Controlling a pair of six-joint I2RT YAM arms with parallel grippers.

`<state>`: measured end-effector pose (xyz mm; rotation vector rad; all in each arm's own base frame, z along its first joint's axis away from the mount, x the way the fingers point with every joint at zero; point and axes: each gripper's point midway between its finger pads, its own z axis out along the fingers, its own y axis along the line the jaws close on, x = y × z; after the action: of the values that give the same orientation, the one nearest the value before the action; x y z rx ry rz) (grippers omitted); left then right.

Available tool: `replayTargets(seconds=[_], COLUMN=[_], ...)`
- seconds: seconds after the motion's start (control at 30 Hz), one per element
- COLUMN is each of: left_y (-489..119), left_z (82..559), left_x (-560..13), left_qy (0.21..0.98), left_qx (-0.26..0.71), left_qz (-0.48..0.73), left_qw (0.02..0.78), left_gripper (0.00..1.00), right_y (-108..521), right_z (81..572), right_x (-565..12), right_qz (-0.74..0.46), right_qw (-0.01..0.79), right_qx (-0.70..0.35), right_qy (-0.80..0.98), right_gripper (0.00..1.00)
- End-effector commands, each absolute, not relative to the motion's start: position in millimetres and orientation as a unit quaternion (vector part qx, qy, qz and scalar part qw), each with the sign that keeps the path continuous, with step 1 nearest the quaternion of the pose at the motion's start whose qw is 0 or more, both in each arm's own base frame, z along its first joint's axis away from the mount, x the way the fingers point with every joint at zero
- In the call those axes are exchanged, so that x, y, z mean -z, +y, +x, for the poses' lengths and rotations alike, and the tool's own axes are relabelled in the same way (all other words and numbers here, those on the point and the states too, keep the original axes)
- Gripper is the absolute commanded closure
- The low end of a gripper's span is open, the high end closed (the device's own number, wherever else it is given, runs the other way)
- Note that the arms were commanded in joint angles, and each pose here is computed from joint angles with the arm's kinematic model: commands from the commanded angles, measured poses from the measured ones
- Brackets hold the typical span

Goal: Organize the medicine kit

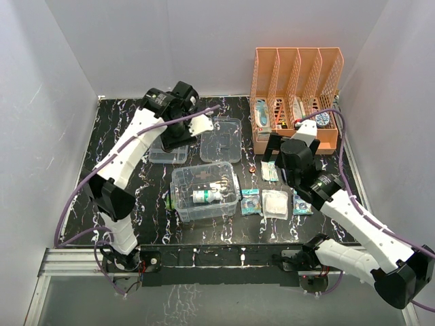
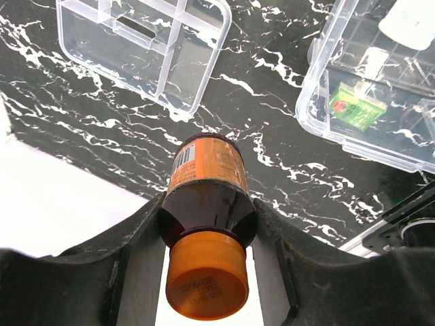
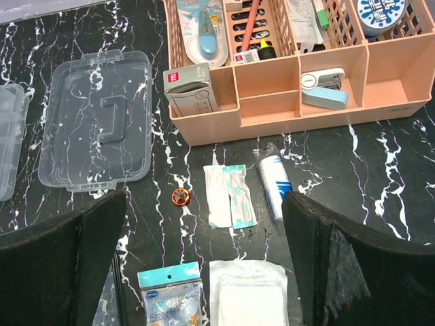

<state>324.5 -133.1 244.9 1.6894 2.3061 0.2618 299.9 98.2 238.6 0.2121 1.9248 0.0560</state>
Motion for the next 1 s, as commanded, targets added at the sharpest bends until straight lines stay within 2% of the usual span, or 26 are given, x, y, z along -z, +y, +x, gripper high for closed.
replayTargets(seconds=[0.0, 0.23, 0.97], left_y=[-129, -166, -183], left_z=[314, 279, 210], left_x=[-254, -228, -163], left_qy=[0.772, 0.734, 0.689], left_qx=[-0.154, -0.131, -0.083], left_qz=[0.606, 0.662, 0.718], left_qw=[0.113, 0.076, -0.050], left_gripper=[1.00, 1.00, 1.00], right_y=[93, 91, 77], right_z=[299, 297, 285], right_x=[-247, -243, -225], right_qz=[0.102, 0.106, 0.117], right_qw=[0.584, 0.583, 0.576], right_qx=[-0.022, -0.021, -0.001], right_qy=[0.805, 0.806, 0.809], right_gripper=[0.02, 0.02, 0.02])
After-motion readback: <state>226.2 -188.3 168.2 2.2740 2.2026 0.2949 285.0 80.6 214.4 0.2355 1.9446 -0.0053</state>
